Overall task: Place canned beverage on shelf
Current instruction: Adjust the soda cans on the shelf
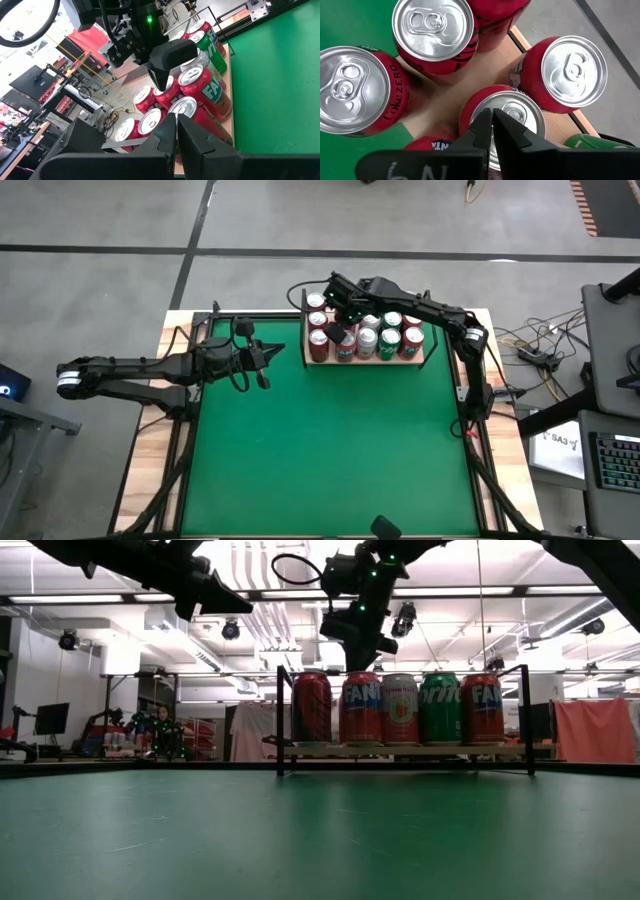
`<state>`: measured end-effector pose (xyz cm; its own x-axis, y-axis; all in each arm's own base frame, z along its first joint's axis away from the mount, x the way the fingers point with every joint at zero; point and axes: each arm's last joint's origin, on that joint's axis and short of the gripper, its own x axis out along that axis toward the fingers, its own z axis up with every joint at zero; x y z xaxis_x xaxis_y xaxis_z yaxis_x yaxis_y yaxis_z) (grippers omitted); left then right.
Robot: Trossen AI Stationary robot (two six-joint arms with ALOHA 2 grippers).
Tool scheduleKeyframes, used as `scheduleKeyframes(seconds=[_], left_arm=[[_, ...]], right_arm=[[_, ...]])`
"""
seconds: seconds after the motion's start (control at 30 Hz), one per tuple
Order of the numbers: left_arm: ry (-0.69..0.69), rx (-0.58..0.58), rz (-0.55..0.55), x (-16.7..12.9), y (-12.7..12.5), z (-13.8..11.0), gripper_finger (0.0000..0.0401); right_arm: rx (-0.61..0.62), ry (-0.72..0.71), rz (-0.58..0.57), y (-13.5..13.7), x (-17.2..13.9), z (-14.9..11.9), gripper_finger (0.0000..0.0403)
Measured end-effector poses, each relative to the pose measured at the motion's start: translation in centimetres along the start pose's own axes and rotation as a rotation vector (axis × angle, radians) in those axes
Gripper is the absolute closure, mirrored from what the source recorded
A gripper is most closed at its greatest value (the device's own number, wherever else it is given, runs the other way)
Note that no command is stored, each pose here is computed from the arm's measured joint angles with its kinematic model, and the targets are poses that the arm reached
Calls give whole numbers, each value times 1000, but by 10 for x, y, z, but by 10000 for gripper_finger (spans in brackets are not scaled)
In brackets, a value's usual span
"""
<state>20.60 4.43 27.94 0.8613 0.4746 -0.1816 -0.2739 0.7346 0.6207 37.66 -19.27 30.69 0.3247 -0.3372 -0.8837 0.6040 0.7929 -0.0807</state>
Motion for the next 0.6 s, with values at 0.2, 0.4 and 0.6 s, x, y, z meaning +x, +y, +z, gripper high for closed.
scheduleKeyframes(seconds=[0.2, 0.4, 0.6], left_arm=[[0, 0, 0, 0, 0, 0, 401], [-1, -1, 0, 0, 0, 0, 401], [-4, -2, 2, 0, 0, 0, 401]], right_arm=[[-1, -10, 0, 0, -3, 1, 394], [-14, -62, -65, -5, -13, 7, 394], [18, -118, -110, -29, -2, 16, 394]])
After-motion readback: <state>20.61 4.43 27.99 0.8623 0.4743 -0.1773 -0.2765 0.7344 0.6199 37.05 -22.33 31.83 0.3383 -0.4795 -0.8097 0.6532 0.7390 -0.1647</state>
